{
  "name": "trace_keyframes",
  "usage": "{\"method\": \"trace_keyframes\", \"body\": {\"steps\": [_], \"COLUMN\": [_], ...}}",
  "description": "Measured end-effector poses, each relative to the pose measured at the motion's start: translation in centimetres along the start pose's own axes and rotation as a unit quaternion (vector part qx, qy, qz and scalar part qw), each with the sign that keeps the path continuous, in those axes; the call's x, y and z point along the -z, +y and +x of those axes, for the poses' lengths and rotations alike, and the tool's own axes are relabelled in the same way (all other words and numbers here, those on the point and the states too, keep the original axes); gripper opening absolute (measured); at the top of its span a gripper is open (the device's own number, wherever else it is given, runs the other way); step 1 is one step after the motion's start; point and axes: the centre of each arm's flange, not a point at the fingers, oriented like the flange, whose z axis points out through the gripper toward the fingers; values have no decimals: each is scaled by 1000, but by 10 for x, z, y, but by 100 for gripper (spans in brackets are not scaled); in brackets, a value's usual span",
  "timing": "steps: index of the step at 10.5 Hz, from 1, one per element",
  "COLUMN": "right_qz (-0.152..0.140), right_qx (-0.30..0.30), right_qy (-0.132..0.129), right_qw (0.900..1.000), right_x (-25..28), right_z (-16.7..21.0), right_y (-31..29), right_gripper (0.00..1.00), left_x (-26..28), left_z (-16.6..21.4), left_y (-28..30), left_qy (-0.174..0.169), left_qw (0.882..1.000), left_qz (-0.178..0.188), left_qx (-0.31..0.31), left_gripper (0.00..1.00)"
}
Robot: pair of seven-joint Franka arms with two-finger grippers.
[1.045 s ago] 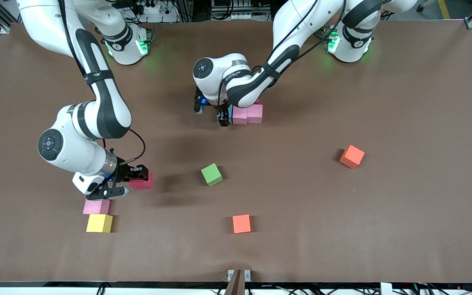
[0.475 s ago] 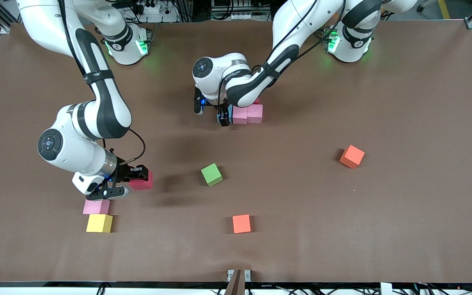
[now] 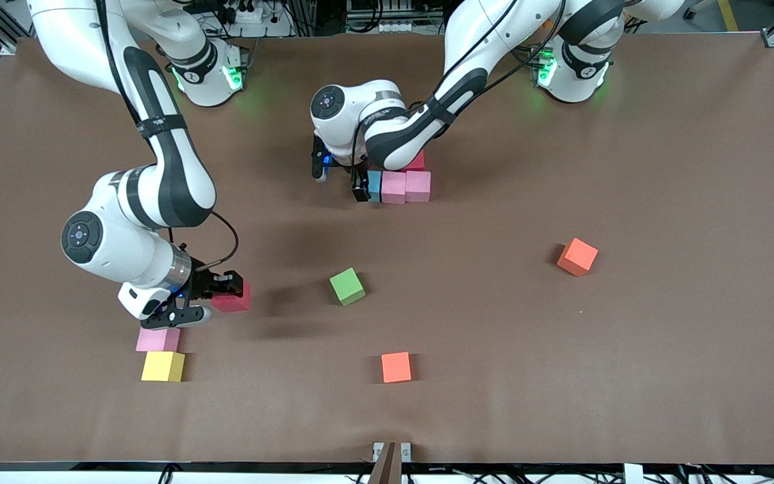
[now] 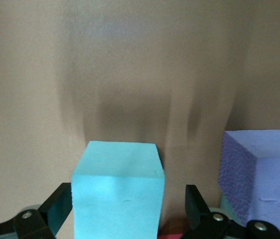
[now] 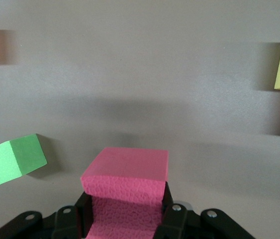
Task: Form number 2 with 11 blocks
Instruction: 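Release the cyan cube with the left gripper beside the purple cube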
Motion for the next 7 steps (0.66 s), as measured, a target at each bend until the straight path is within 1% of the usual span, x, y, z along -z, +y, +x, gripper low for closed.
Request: {"method": "trace_keyframes", "body": {"steps": [4,7], "right_qz": [0,0], "right_qx": [-2,-7], "right_qy": [0,2], "right_qw": [1000,1000], "right_x": [0,2], "right_z": [0,1], "right_y": [0,-1], "right_gripper": [53,53], "left_x": [6,23], "left_z": [1,0], "left_y": [-1,-6], "left_qy": [5,14], "left_qw": [1000,1000], "left_qz": [2,11], "left_qx": [1,5], "left_gripper": [100,100]}}
